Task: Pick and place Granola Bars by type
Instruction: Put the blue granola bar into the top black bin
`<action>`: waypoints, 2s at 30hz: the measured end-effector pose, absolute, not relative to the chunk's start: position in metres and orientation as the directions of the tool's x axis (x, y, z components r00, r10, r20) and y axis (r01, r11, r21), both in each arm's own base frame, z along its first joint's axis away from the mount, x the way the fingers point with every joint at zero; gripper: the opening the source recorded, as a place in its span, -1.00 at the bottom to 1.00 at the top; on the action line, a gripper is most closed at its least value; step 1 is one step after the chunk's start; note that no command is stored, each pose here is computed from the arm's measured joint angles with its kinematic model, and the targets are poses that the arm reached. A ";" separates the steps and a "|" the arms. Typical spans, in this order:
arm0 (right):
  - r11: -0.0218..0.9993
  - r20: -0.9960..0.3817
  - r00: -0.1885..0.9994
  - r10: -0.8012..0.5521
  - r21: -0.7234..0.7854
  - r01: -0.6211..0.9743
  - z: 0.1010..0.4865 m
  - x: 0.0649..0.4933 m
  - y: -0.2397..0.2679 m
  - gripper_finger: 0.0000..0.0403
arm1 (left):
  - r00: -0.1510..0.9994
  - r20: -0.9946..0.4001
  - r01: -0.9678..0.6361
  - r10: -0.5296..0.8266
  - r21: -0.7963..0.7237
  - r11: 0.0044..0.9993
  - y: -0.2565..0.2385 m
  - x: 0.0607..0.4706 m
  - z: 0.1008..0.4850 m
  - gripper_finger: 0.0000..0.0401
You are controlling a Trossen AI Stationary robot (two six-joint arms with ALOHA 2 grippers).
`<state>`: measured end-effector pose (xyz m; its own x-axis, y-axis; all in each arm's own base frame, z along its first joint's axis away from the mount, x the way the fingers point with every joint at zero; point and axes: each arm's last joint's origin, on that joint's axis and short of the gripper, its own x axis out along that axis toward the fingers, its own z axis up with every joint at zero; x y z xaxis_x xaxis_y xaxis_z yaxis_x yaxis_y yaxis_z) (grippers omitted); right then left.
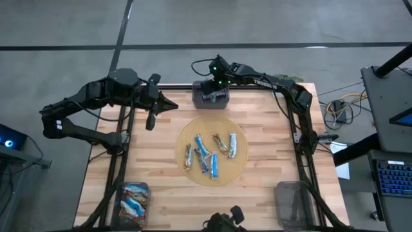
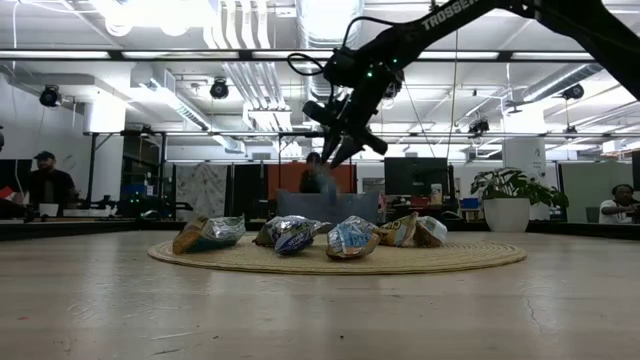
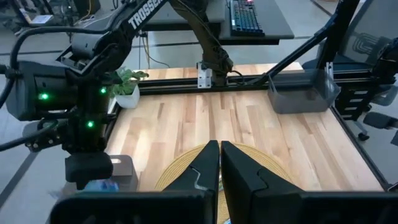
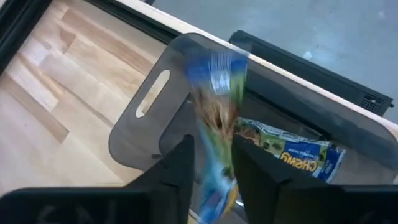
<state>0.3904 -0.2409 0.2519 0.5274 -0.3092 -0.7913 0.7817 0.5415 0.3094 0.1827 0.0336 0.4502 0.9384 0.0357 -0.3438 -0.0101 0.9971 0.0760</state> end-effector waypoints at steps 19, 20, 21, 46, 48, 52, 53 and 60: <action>0.790 -0.687 0.684 -0.246 0.266 0.552 0.323 0.380 -0.192 -0.28 | 0.938 -0.345 0.005 0.038 0.124 0.992 0.034 0.183 0.450 -1.00; 0.806 -0.676 0.699 -0.232 0.269 0.527 0.329 0.378 -0.188 -0.31 | 0.938 -0.345 0.005 0.038 0.124 0.992 0.034 0.183 0.450 -1.00; 0.821 -0.666 0.713 -0.222 0.268 0.505 0.335 0.378 -0.181 -0.34 | 0.938 -0.345 0.005 0.038 0.124 0.992 0.034 0.183 0.450 -1.00; 0.971 -0.601 0.798 0.055 0.219 0.098 0.427 0.317 -0.027 -0.96 | 0.940 -0.342 0.024 -0.007 0.045 0.999 0.032 0.183 0.450 -1.00; 0.970 -0.608 0.791 0.073 0.228 0.086 0.428 0.315 -0.019 -0.96 | 0.937 -0.348 0.045 -0.032 0.029 0.999 0.032 0.186 0.448 -1.00; 0.965 -0.615 0.782 0.097 0.252 0.078 0.428 0.312 -0.007 -0.96 | 0.923 -0.371 0.104 -0.105 -0.022 0.994 0.030 0.197 0.443 -0.93; 0.965 -0.618 0.780 0.095 0.251 0.081 0.428 0.312 -0.005 -0.96 | 0.917 -0.377 0.124 -0.131 -0.042 0.991 0.030 0.200 0.442 -0.89; 0.969 -0.602 0.797 0.051 0.221 0.106 0.438 0.299 0.002 -0.96 | 0.868 -0.431 0.220 -0.246 -0.109 0.969 0.023 0.229 0.429 -0.49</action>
